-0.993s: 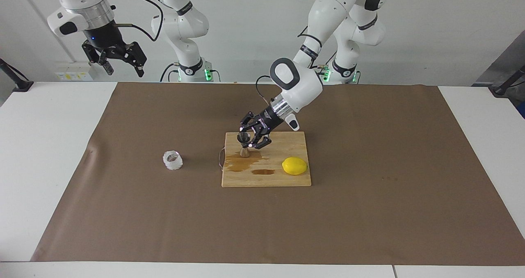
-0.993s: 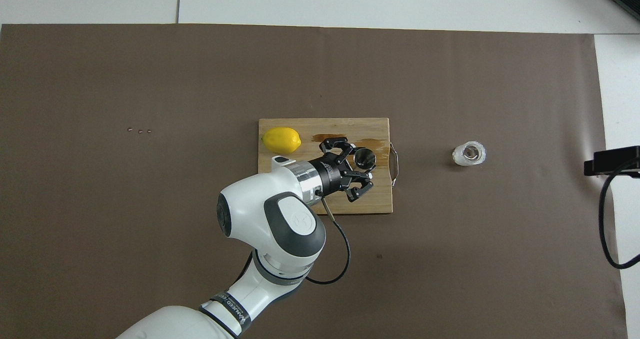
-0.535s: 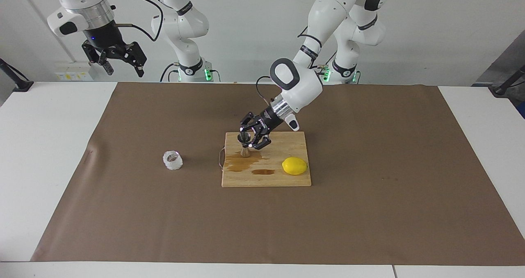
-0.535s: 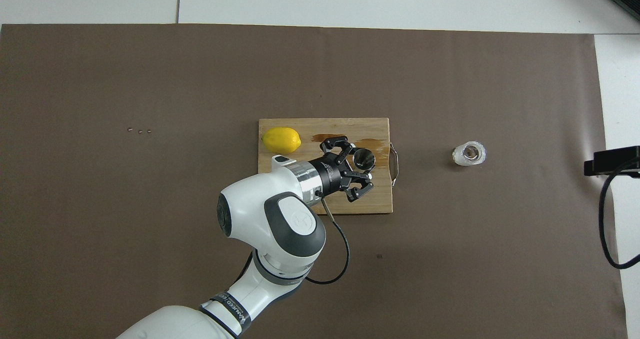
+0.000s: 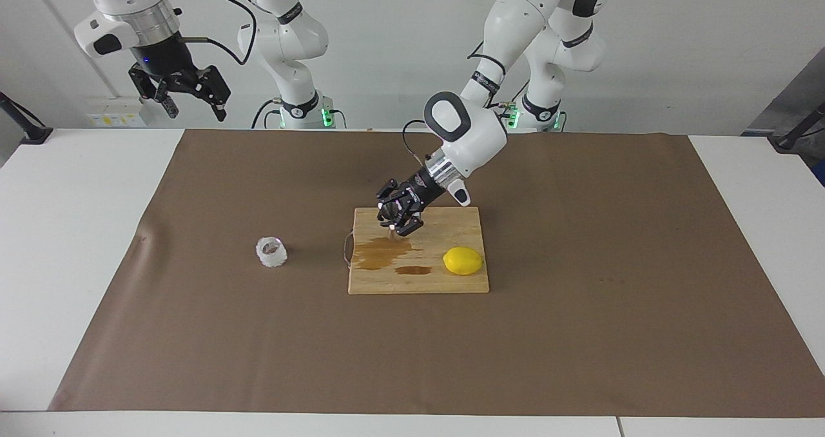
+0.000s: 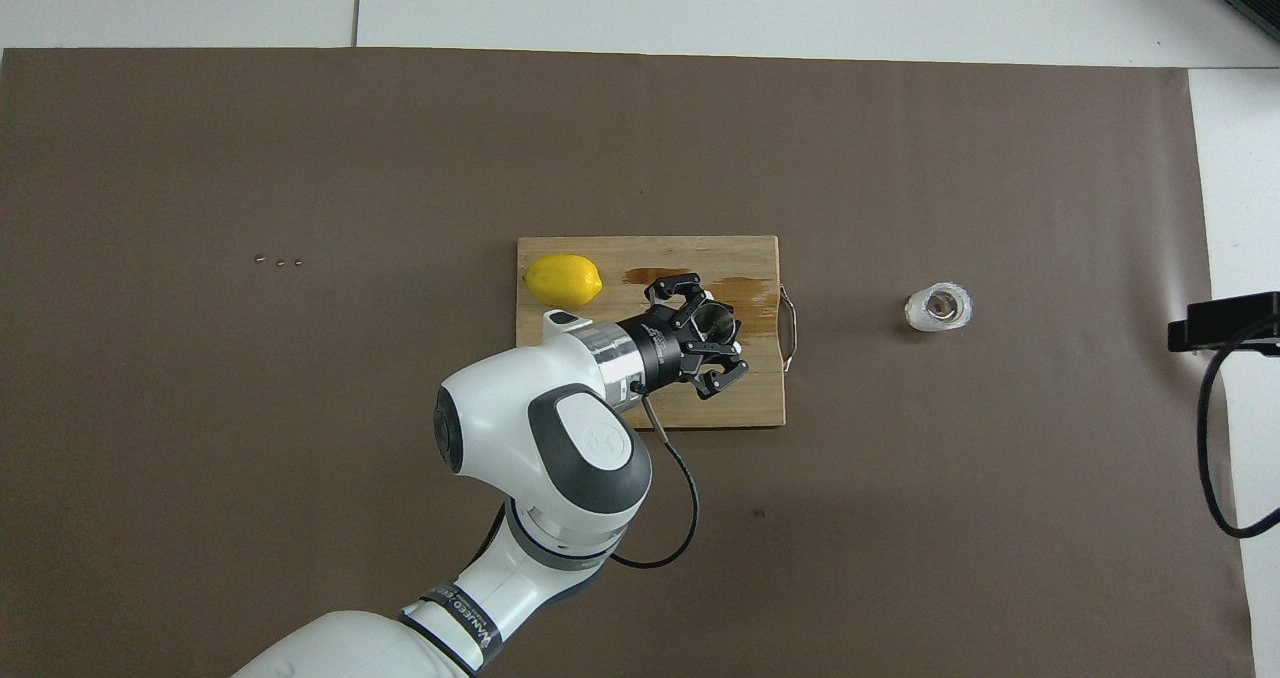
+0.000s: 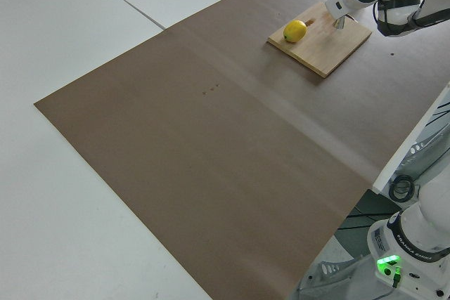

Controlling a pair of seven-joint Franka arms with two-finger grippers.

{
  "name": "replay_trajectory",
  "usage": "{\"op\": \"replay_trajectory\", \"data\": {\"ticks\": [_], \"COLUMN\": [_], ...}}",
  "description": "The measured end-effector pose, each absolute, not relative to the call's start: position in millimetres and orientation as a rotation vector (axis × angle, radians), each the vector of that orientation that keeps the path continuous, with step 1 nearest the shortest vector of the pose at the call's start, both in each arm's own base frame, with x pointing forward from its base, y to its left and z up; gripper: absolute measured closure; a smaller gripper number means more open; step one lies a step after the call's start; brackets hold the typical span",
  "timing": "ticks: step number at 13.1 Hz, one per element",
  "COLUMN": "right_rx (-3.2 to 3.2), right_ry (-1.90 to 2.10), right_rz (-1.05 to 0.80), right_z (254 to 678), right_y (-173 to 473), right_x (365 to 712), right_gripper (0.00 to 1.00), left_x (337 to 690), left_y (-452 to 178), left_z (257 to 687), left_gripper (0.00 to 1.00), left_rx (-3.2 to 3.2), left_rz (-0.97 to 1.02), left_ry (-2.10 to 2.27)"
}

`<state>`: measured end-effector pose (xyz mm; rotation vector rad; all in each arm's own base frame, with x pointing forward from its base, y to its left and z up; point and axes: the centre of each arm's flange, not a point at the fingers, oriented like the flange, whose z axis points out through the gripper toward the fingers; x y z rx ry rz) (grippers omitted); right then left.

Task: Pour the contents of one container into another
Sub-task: 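Lower the metal cup onto the board beside the stain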

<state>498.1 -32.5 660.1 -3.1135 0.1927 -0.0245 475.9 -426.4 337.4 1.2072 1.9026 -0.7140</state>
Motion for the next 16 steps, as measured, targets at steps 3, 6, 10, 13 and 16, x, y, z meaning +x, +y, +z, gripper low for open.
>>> {"op": "replay_trajectory", "data": {"ticks": [3,6,10,13,16], "right_rx": [-3.113,-3.113,-3.113,-3.113,-3.113], "right_ry": [0.193,0.193,0.193,0.193,0.193], "right_rz": [-0.025,-0.025,-0.025,-0.025,-0.025], "right_z": [660,660,660,660,660], "right_y": [-33,-33,-33,-33,-33], "right_x": [498,498,498,498,498], "right_gripper": [0.00,0.00,0.00,0.00,0.00], "left_x": [476,476,479,480,480], "left_y": [-426,-426,-428,-429,-429], "left_z": [337,329,325,326,326], "left_gripper": [0.80,0.80,0.81,0.75,0.63], "left_rx": [1.207,1.211,1.216,1.225,1.239], "left_rz": [-0.714,-0.713,-0.712,-0.706,-0.699], "left_ry": [1.904,1.916,1.913,1.905,1.896]}}
